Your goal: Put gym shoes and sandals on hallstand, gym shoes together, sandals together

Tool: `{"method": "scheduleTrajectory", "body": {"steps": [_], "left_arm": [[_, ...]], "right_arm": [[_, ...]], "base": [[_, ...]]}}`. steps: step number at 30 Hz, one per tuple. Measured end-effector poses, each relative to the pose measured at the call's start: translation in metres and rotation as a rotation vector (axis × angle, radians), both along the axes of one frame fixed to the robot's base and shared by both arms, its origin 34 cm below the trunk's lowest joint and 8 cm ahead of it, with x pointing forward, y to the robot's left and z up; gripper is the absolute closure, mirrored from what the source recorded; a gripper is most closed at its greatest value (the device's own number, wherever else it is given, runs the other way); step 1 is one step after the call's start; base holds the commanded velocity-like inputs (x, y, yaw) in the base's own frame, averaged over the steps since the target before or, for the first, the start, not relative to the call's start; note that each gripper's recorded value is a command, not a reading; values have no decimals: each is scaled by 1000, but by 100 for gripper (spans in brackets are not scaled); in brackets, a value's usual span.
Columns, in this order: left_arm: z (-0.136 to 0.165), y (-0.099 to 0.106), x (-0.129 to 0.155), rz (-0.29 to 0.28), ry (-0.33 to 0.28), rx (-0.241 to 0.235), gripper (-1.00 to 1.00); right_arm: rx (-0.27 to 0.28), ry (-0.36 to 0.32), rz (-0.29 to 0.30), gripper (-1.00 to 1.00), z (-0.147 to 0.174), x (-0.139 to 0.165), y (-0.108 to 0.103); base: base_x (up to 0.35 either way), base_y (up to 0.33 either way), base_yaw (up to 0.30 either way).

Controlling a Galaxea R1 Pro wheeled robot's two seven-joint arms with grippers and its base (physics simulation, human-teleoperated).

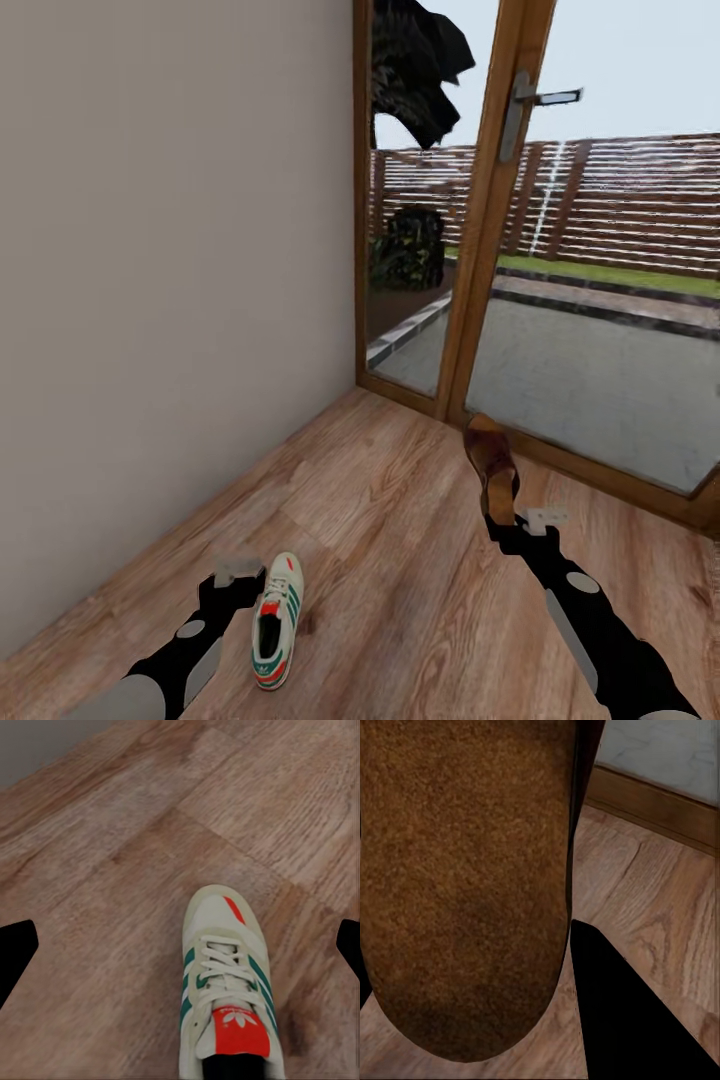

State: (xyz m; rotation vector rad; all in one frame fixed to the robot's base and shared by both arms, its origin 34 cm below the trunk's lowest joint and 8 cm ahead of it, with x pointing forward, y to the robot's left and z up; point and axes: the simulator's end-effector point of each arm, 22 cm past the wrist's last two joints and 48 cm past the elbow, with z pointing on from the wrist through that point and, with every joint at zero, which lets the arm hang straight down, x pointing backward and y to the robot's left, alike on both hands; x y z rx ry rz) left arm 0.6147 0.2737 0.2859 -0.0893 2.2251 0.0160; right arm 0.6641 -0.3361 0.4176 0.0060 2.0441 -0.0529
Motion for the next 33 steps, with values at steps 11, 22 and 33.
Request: {"method": "scheduleTrajectory", "body": {"steps": [11,22,33], "left_arm": [[-31,-13,-13,40,47,-52,-100],[-63,-13,-30,59,106,-59,-100],[-89,-6,-45,88,156,-60,-100]], "right_arm": [[1,60,1,100,-36,-6,1],[1,120,1,100,-71,-15,1],[0,170,-2,100,-100,-24,0]], "base": [[0,0,-183],[0,0,-114],[0,0,96]]}}
